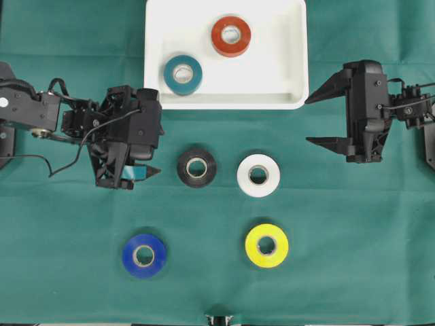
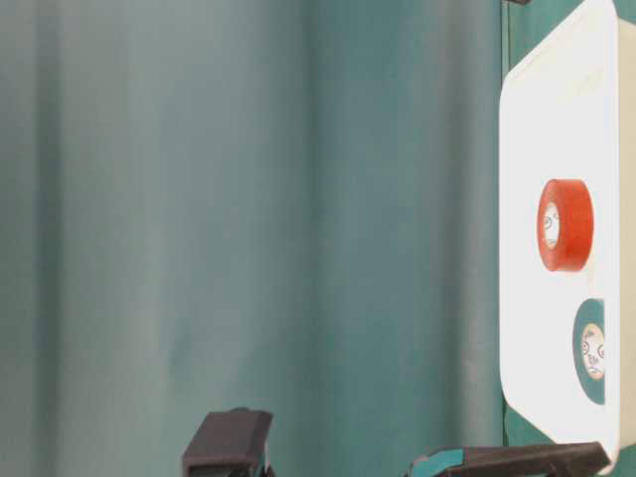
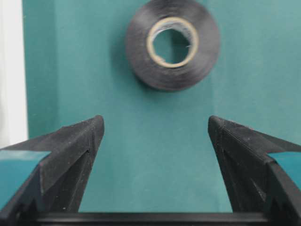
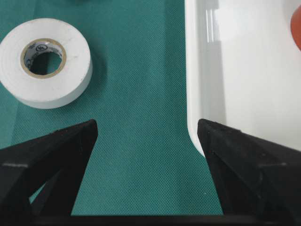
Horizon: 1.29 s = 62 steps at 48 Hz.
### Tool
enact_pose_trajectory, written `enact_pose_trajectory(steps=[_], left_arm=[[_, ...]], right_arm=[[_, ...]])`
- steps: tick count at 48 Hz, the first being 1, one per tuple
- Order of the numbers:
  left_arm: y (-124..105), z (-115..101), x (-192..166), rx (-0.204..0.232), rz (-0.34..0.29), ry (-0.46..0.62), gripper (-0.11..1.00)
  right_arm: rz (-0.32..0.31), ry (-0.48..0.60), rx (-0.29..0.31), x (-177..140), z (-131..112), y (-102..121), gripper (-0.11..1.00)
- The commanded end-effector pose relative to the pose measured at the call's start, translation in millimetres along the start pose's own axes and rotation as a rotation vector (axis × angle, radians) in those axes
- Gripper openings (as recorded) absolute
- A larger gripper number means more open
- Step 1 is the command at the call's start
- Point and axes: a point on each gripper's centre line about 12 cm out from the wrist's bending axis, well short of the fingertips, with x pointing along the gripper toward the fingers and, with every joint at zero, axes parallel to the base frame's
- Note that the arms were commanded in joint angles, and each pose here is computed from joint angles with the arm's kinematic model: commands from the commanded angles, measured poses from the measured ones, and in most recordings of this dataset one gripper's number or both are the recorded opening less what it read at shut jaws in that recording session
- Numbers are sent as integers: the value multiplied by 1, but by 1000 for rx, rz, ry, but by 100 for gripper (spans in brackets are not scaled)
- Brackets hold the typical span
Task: Put the tape alternately from left to right into the white case.
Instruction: 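Open the left gripper to drop the teal roll, withdraw left, then move the right gripper down over the yellow tape roll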
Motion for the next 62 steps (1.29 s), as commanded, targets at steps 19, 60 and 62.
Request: enact_pose_trajectory(steps=[19, 60, 62], left_arm=[[-7, 10, -7, 4, -16, -65, 92], [-7, 10, -7, 7, -15, -68, 92], [-7, 10, -7, 7, -15, -68, 92]], right_arm=[[6, -25, 2, -1, 6, 1, 71], [85, -15, 18, -2, 3, 26, 71], [97, -13, 11, -2, 3, 30, 71]])
